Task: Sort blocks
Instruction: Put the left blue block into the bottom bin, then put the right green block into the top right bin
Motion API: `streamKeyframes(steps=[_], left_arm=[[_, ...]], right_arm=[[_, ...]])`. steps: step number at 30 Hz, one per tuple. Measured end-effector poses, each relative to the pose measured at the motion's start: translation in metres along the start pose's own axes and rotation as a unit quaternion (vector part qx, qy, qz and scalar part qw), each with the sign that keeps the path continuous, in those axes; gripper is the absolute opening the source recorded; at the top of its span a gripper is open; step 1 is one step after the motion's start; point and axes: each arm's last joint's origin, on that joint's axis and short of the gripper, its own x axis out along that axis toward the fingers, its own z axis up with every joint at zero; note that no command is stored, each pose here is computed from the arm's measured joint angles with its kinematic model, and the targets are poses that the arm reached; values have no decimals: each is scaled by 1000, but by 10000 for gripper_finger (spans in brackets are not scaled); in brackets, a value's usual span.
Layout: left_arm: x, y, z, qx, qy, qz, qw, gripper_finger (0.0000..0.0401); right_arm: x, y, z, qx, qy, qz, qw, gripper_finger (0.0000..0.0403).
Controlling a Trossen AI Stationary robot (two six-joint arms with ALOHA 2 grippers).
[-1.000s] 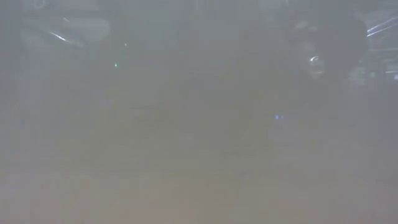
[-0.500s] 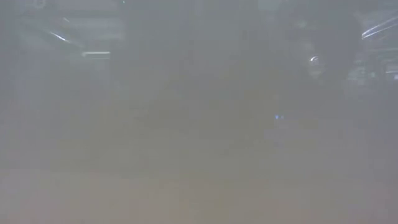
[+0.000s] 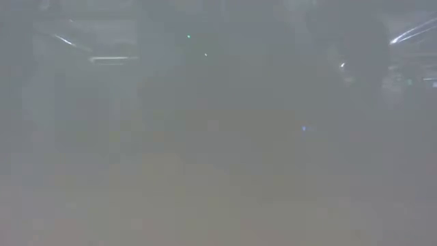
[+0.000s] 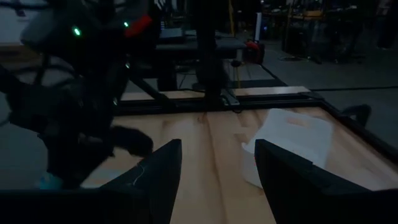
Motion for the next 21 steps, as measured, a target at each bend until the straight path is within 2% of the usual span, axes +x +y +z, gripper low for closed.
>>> streamKeyframes(steps=[2,5,8,11,15,21], left_arm=[[9,-1,0,-4,8,-12,1000,93],[14,-3,4,-4,13,-19,1000,161],[10,-3,10,11,10,-17,1000,222],[-5,-1,22,27,-15,12,999,260],[-39,2,36,31,-52,45,997,272],[-87,5,26,17,-67,107,992,255]], right_arm=[[-2,5,-1,3,1,11,1000,215],[-6,16,-4,-11,13,52,998,216],[-12,29,-7,-18,41,79,996,223],[-19,41,-4,-8,96,82,992,234],[-36,58,2,11,181,82,980,253],[-60,81,-2,27,298,47,953,266]])
